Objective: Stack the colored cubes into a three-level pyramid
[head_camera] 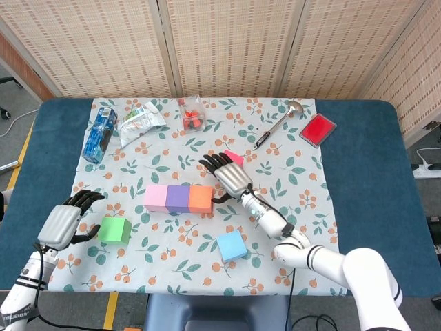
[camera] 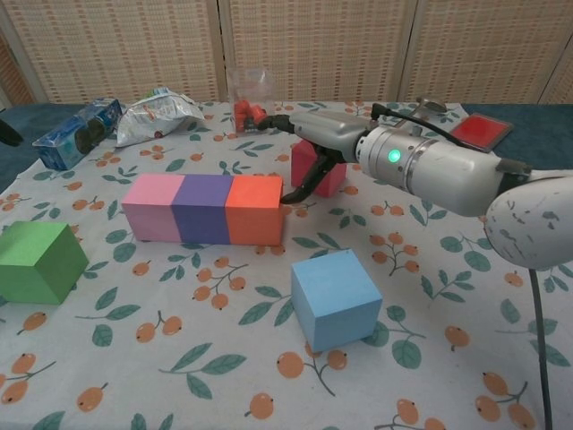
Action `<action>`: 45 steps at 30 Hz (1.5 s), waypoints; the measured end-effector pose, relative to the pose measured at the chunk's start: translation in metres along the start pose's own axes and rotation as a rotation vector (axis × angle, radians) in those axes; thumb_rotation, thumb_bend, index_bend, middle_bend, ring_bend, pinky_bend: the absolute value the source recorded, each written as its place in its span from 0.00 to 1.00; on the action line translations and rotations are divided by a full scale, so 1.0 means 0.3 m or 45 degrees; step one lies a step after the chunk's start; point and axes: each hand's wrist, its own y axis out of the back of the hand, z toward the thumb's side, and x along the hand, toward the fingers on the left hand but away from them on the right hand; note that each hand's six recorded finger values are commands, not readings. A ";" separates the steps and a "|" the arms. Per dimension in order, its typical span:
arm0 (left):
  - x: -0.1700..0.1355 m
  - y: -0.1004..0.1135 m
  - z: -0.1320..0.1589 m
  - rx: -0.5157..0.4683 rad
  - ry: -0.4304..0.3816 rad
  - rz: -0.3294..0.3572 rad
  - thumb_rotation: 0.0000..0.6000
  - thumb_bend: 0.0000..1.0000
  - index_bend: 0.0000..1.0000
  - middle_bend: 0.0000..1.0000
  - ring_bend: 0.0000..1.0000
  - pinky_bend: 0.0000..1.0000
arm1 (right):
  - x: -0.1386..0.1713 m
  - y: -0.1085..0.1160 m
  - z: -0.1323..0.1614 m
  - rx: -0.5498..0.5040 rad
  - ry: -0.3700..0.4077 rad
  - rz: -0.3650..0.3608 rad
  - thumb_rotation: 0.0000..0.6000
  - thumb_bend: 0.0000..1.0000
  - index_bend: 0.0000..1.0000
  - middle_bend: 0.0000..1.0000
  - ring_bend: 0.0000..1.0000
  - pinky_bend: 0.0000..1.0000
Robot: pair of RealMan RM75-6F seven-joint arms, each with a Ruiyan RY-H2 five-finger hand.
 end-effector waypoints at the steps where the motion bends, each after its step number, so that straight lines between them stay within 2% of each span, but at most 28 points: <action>1: -0.001 0.000 -0.002 -0.001 0.001 0.001 1.00 0.34 0.21 0.18 0.12 0.26 | -0.002 0.000 0.002 -0.004 0.001 -0.001 0.83 0.00 0.00 0.00 0.00 0.00; 6: -0.003 -0.002 -0.008 -0.004 0.007 0.000 1.00 0.34 0.21 0.18 0.12 0.26 | -0.008 -0.003 0.011 -0.017 0.005 -0.002 0.83 0.00 0.00 0.00 0.00 0.00; 12: -0.007 -0.013 -0.016 0.006 0.013 -0.026 1.00 0.34 0.21 0.18 0.12 0.26 | 0.009 0.015 -0.009 0.030 0.007 -0.010 0.83 0.01 0.00 0.00 0.00 0.00; 19: -0.026 -0.043 -0.017 0.028 0.005 -0.107 1.00 0.34 0.17 0.16 0.12 0.26 | 0.088 0.118 -0.057 0.051 0.021 -0.077 0.82 0.00 0.00 0.00 0.00 0.00; 21: -0.028 -0.054 -0.014 0.035 0.001 -0.130 1.00 0.35 0.13 0.13 0.10 0.24 | 0.128 0.166 -0.079 0.058 0.020 -0.109 0.82 0.01 0.00 0.00 0.00 0.00; 25: -0.035 -0.089 -0.001 0.039 -0.005 -0.230 1.00 0.35 0.02 0.03 0.03 0.17 | 0.223 0.256 -0.129 0.071 -0.003 -0.162 0.83 0.00 0.00 0.00 0.00 0.00; 29: -0.030 -0.121 0.009 0.049 -0.005 -0.309 1.00 0.34 0.00 0.00 0.00 0.14 | 0.351 0.325 -0.205 0.081 -0.066 -0.204 0.83 0.00 0.00 0.00 0.00 0.00; 32: -0.019 -0.143 0.010 0.067 0.005 -0.340 1.00 0.33 0.00 0.00 0.00 0.14 | 0.439 0.343 -0.260 0.076 -0.119 -0.221 0.83 0.01 0.00 0.00 0.00 0.00; 40: 0.014 -0.192 0.018 0.114 0.032 -0.337 1.00 0.33 0.02 0.01 0.02 0.18 | 0.592 0.352 -0.343 0.025 -0.189 -0.255 0.83 0.01 0.00 0.00 0.00 0.00; 45: 0.029 -0.212 0.015 0.119 0.046 -0.346 1.00 0.33 0.09 0.09 0.09 0.22 | 0.676 0.356 -0.391 -0.007 -0.233 -0.282 0.82 0.01 0.00 0.00 0.00 0.00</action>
